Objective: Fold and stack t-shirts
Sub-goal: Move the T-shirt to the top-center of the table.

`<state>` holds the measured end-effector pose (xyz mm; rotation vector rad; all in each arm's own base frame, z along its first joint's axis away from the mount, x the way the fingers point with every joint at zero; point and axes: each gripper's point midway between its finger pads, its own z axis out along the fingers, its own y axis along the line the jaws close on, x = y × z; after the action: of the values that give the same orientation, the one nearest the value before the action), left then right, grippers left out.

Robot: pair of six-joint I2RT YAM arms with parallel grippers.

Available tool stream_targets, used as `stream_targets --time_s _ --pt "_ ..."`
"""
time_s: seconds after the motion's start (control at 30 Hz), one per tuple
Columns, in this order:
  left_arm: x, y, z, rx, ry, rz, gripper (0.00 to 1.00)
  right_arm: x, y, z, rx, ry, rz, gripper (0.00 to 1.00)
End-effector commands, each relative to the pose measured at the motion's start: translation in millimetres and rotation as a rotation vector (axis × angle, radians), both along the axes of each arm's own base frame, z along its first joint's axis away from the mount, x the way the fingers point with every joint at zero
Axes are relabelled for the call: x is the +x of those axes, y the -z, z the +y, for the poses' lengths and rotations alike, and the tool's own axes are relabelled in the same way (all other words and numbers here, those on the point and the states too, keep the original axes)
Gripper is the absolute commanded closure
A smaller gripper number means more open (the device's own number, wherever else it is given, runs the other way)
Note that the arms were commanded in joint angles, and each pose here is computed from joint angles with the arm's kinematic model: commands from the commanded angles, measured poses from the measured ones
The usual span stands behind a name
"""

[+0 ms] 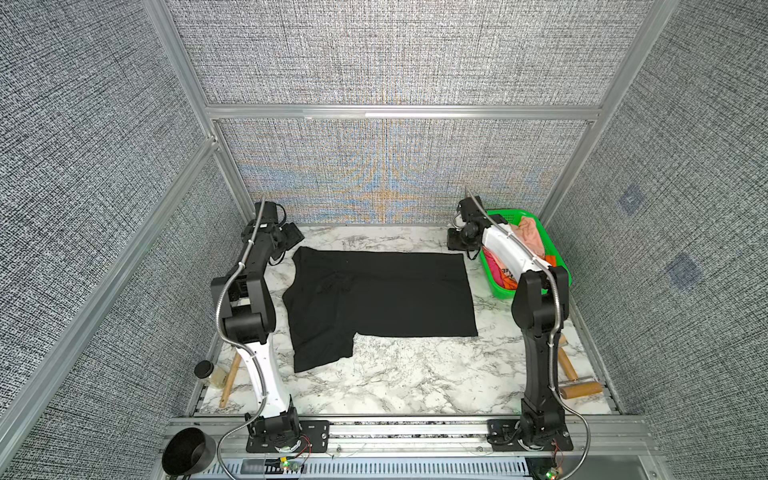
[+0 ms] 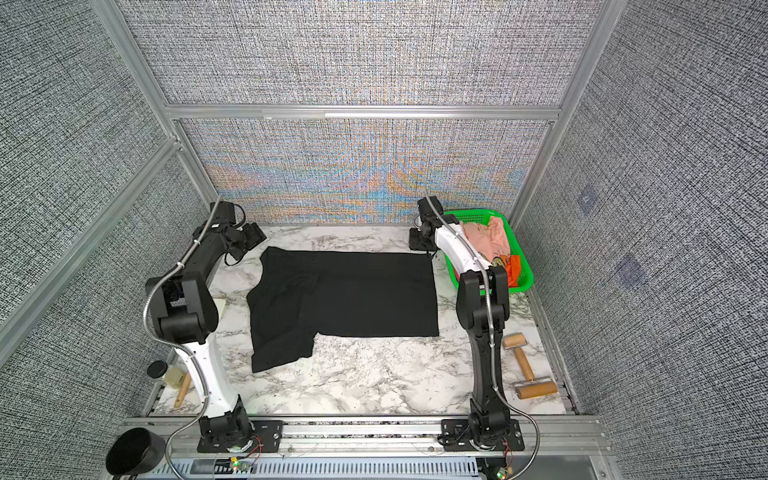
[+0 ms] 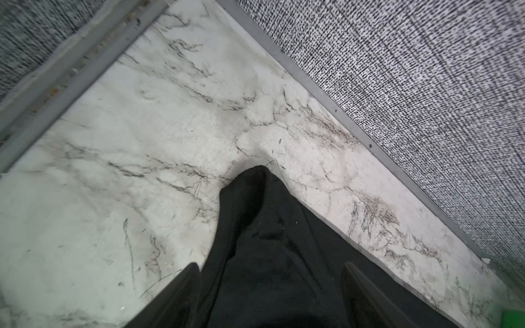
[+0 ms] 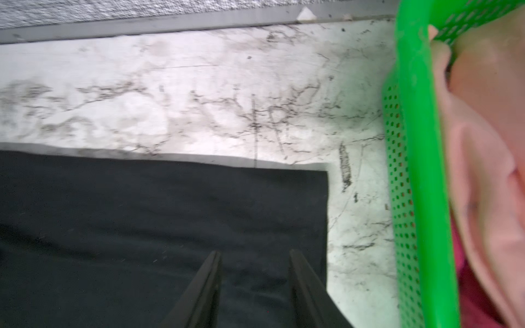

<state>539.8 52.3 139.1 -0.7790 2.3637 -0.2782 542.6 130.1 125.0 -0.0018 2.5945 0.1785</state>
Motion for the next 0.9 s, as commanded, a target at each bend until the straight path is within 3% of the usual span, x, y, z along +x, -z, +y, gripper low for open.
stream_targets --time_s 0.0,0.13,0.37,0.53,0.67,0.77,0.87 --pt "-34.9 -8.7 -2.3 0.064 -0.043 0.010 0.14 -23.7 -16.4 1.2 0.049 0.028 -0.008 0.56" --pt "-107.0 9.9 -15.9 0.080 -0.097 0.085 0.07 -81.1 -1.0 -4.8 0.093 0.083 0.046 0.55" --pt "-217.4 26.1 -54.9 0.061 -0.151 0.209 0.08 -175.6 25.0 -7.1 0.097 0.112 0.108 0.55" --pt "-274.3 39.7 -74.9 0.014 -0.184 0.285 0.12 -218.1 47.7 -14.6 0.096 0.126 0.163 0.54" --pt "-319.6 65.8 -86.8 -0.059 -0.185 0.336 0.22 -244.7 71.1 -25.0 0.078 0.140 0.202 0.53" --pt "-338.6 83.1 -95.0 -0.083 -0.175 0.376 0.31 -254.6 85.1 -27.9 0.065 0.136 0.233 0.54" --pt "-345.4 90.6 -97.4 -0.029 -0.149 0.413 0.36 -259.0 92.2 -30.6 0.048 0.135 0.251 0.54"
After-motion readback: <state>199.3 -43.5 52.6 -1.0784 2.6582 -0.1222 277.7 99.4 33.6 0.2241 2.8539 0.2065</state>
